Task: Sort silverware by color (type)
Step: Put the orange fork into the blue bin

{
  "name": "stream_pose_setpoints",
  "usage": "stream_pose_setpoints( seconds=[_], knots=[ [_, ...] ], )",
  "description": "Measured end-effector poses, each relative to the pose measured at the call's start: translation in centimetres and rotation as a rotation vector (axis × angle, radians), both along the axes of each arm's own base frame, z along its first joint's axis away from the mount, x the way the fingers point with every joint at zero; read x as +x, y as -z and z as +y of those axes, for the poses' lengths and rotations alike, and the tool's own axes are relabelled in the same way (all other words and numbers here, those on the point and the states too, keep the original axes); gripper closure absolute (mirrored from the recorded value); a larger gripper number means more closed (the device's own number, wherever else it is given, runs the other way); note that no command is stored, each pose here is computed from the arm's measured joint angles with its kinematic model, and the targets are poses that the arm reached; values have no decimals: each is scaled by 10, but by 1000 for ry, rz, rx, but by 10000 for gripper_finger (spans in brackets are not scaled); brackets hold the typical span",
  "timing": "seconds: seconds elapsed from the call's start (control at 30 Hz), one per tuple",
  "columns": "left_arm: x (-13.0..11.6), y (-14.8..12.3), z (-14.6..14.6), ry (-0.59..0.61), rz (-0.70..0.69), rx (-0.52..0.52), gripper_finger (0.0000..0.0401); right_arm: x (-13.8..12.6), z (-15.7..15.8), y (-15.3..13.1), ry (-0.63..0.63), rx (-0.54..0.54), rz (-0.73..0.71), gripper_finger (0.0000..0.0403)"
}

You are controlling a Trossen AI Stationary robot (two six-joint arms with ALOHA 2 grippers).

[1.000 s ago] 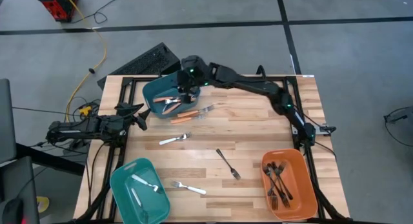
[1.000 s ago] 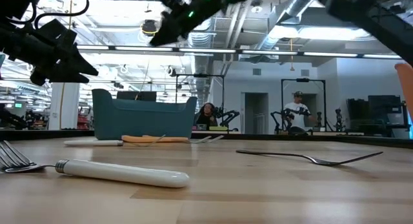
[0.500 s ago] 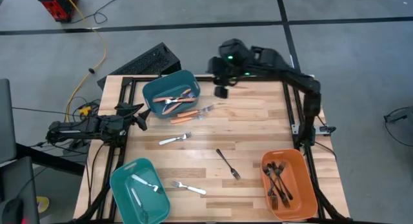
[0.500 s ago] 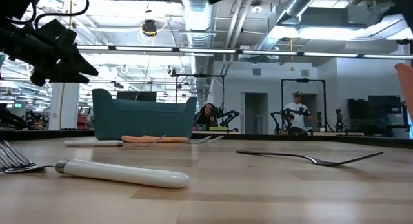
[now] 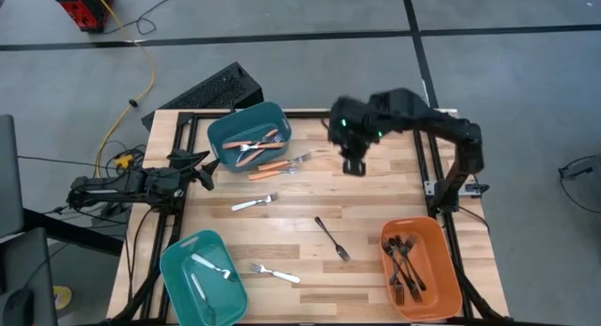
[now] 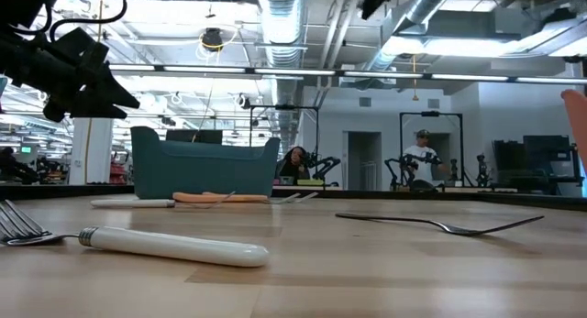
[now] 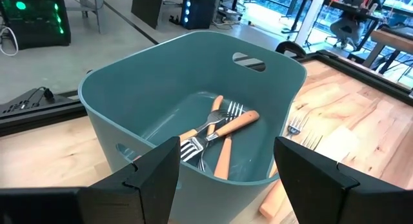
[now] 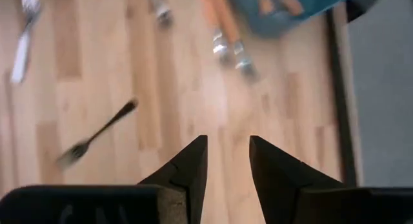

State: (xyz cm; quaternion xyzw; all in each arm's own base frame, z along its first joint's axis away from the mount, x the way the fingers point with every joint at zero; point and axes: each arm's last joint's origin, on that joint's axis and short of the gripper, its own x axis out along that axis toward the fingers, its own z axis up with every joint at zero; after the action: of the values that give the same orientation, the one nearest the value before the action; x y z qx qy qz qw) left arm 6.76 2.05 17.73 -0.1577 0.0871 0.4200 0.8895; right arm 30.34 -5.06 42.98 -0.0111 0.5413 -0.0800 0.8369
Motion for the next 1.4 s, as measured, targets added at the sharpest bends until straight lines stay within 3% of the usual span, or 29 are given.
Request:
stream_pose_setpoints(
  seconds=[0.13, 0.27, 0.53, 0.87, 1.1, 1.4],
  knots=[
    [0, 0, 0, 1, 7, 4, 166, -12, 16, 29, 6, -26, 68, 264],
    [0, 1, 0, 2, 11, 3, 166, -7, 22, 73, 2, -56, -27, 264],
    [0, 1, 0, 0, 15, -1, 166, 23, 14, 153, -3, -102, -383, 264],
    [-1, 2, 0, 3, 17, -5, 166, 91, -13, 202, -192, -29, -796, 264],
    [-1, 2, 0, -4, 17, -2, 166, 124, -35, 228, -166, -12, -763, 237],
    [-1, 1, 0, -9, 15, 1, 166, 137, -40, 251, -174, -17, -699, 161]
  ],
)
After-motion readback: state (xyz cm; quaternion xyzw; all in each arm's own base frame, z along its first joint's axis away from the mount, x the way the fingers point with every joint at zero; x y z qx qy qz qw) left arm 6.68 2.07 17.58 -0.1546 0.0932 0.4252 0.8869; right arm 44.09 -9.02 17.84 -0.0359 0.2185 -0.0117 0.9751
